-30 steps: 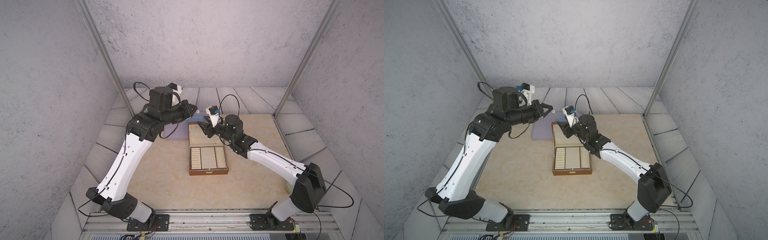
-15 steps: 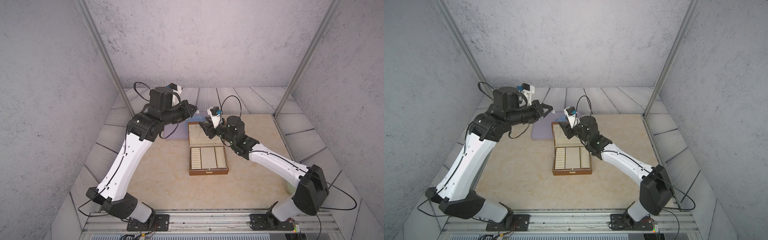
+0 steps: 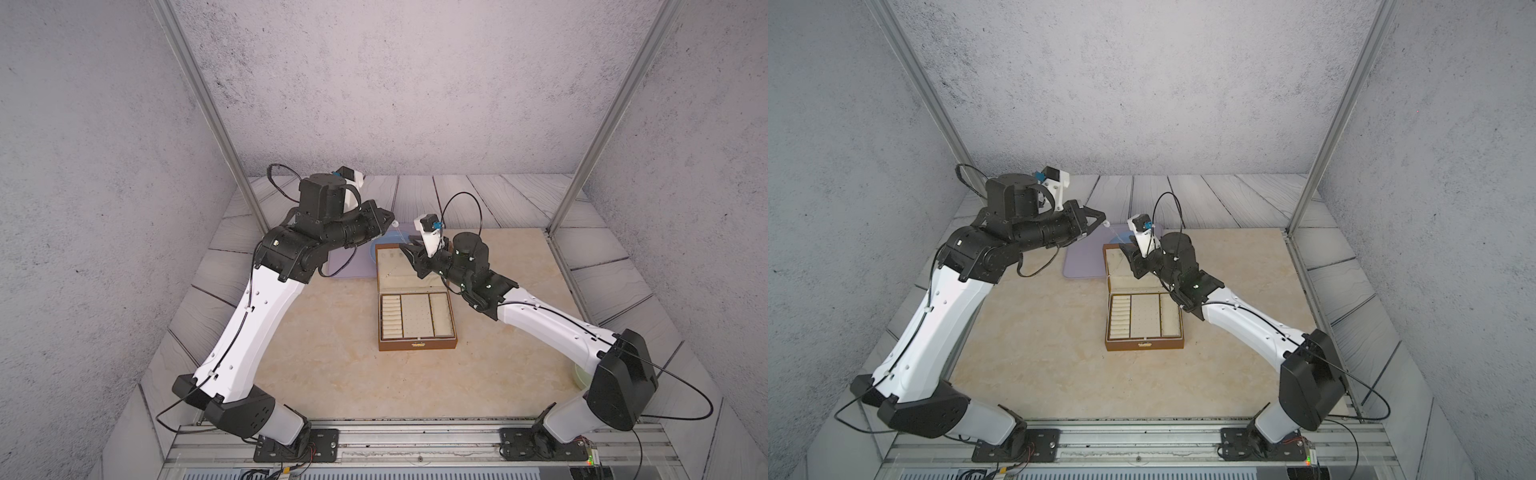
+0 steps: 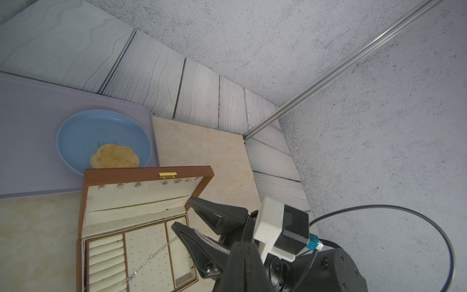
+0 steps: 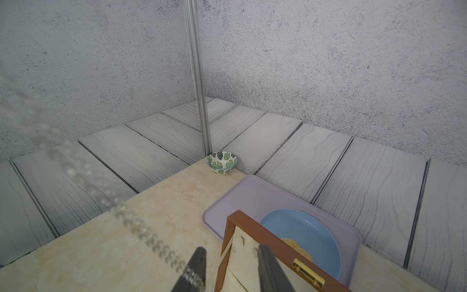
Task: Put jewelry chain into jewelry box
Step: Pick up the necklace from the center of the board.
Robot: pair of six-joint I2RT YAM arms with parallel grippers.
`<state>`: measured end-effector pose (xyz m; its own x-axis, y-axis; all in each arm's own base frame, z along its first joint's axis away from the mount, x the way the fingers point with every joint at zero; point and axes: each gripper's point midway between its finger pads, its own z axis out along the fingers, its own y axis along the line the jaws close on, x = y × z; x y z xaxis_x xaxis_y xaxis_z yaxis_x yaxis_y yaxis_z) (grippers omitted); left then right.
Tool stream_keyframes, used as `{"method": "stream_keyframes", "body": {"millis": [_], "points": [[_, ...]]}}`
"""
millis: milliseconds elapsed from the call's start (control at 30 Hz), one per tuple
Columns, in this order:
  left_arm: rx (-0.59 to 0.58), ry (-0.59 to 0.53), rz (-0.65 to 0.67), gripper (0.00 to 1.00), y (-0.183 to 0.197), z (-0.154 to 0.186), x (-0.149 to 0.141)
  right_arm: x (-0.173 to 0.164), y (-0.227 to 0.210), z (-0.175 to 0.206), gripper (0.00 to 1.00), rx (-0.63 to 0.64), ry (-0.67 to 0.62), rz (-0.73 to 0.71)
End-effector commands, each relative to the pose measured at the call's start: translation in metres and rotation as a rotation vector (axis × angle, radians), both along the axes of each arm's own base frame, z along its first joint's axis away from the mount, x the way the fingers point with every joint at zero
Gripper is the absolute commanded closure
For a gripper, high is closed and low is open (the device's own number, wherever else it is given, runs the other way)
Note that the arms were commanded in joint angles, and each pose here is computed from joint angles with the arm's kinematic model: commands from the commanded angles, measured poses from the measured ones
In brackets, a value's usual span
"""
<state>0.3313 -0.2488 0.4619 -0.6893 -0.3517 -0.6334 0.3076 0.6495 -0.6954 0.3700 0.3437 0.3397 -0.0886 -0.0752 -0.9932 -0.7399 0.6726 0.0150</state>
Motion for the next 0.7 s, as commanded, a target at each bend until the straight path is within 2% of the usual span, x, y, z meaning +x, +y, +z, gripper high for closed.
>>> {"method": "stream_keyframes", "body": {"millis": [0,133,300,400,567,667], "points": [[-0.014,-0.026,-0.012,1.0,-0.002,0.0116,-0.0032,-0.0052,-0.0033,0.0181,0.63,0.04,-0.034,0.01],[-0.018,-0.024,-0.018,1.0,-0.0031,0.0116,-0.0034,-0.0053,-0.0015,0.0173,0.62,0.046,-0.025,0.017],[-0.018,-0.024,-0.019,1.0,-0.0037,0.0114,-0.0031,-0.006,0.0008,0.0171,0.66,0.054,-0.015,0.028],[-0.017,-0.021,-0.018,1.0,-0.0035,0.0106,-0.0031,-0.0057,-0.0001,0.0165,0.72,0.051,-0.017,0.025],[-0.019,-0.019,-0.021,1.0,-0.0047,0.01,-0.0025,-0.0069,-0.0005,0.0179,0.75,0.05,-0.019,0.026],[-0.02,-0.016,-0.022,1.0,-0.0051,0.0094,-0.0021,-0.0075,-0.0011,0.0178,0.82,0.048,-0.021,0.027]]}}
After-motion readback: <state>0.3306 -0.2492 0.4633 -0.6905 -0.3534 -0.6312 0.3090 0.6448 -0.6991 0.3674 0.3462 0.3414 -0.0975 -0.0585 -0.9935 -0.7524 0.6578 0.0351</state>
